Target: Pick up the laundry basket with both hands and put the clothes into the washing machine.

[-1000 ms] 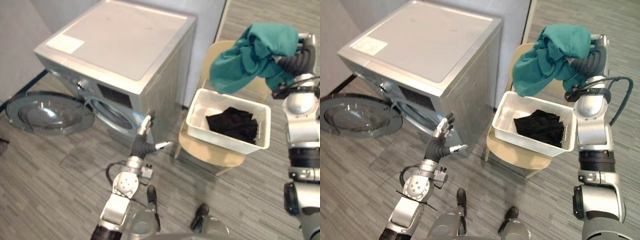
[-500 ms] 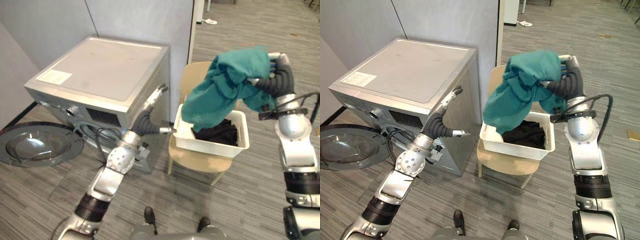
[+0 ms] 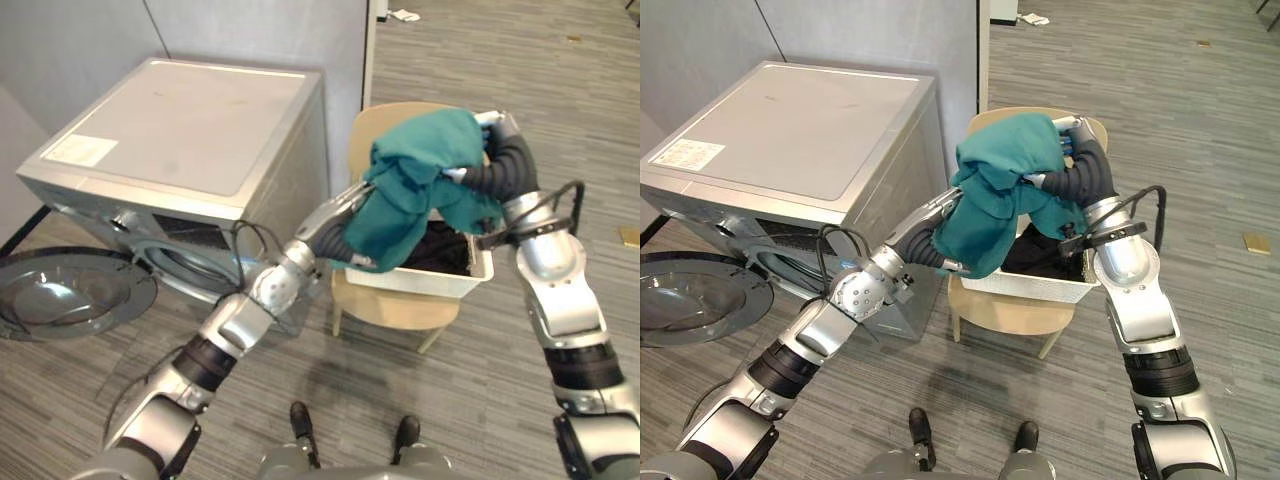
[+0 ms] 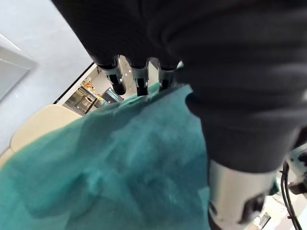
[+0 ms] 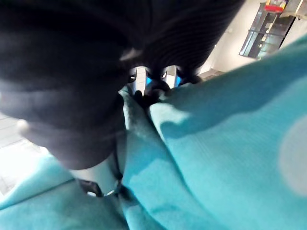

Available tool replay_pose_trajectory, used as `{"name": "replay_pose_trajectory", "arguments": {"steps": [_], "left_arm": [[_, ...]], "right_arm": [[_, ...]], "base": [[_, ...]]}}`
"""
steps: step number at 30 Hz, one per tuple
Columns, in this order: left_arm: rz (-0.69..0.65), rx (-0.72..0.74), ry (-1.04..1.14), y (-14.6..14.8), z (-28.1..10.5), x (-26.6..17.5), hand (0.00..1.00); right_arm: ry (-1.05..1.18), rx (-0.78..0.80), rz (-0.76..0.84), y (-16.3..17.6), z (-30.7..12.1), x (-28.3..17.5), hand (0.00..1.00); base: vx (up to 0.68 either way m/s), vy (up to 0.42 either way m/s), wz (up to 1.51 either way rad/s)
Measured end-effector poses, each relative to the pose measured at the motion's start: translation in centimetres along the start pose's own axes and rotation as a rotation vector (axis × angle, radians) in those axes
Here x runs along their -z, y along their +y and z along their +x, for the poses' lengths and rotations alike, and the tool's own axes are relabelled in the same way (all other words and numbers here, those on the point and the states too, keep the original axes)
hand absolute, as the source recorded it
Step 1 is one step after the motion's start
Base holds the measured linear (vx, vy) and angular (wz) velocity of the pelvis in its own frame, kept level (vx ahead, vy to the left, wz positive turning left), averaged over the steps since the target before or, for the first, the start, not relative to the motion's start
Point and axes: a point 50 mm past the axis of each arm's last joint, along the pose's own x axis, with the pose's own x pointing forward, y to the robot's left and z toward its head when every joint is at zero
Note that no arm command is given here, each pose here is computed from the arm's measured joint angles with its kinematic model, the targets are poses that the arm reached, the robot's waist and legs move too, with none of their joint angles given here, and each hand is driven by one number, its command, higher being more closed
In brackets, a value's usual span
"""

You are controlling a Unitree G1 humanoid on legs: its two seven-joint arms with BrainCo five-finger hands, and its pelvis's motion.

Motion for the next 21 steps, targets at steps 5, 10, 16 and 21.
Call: {"name": "replay_pose_trajectory", "arguments": {"steps": [5, 10, 16, 21], "left_arm": [[-0.166, -0.097, 0.057, -1.1, 1.2, -0.1, 0.0], [-0.419, -0.181, 0.168, -2.7, 0.9, 0.5, 0.0], [-0.665, -0.273, 0.296, -3.9, 0.9, 2.3, 0.0], [-0.803, -0.296, 0.327, -4.2, 0.8, 2.7, 0.0]], "right_arm": [[-0.008, 0.018, 0.075, 0.9, 0.1, 0.0, 1.0], [0.012, 0.011, 0.135, 2.3, 0.2, 0.2, 1.0], [0.043, -0.033, 0.19, 4.3, 0.1, 0.5, 1.0], [0.063, -0.036, 0.214, 4.5, 0.1, 0.7, 1.0]], "base": [[0.08, -0.01, -0.01], [0.05, -0.012, 0.0], [0.01, -0.001, 0.04], [0.02, -0.004, 0.05]]}}
